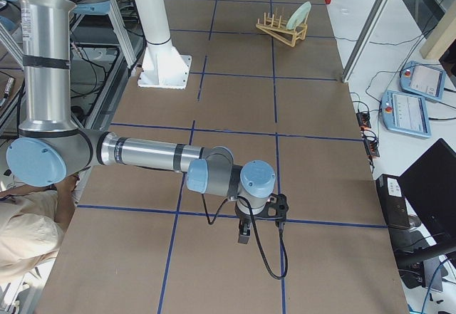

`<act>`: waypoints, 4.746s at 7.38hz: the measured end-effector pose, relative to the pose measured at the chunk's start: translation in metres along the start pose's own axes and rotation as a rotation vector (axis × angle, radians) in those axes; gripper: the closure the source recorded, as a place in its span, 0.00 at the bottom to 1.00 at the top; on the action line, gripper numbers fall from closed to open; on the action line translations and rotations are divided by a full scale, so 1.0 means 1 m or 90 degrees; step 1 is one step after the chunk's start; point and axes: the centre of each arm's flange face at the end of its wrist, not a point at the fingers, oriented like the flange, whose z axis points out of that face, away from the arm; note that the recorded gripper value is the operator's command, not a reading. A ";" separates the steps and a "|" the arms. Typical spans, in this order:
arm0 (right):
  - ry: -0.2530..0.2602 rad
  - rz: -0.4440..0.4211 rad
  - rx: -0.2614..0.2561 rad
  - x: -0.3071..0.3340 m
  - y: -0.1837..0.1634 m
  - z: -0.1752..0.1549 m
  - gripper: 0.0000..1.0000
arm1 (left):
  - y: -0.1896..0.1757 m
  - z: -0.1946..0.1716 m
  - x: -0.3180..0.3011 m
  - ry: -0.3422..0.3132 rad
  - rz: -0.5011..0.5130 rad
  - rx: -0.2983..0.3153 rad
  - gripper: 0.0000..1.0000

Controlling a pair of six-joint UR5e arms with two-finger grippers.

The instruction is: Place plate on table

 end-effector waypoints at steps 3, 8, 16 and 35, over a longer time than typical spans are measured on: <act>0.000 0.000 0.000 0.000 0.000 0.000 0.00 | -0.037 -0.027 0.028 0.090 -0.215 0.129 0.00; 0.000 0.000 0.000 0.000 0.000 0.000 0.00 | -0.114 -0.016 0.171 0.364 -0.599 0.112 0.00; 0.000 0.000 0.000 0.000 0.000 0.000 0.00 | -0.198 0.099 0.295 0.444 -0.867 0.087 0.19; 0.000 0.000 0.000 0.000 0.000 0.000 0.00 | -0.198 -0.058 0.438 0.414 -0.938 -0.065 1.00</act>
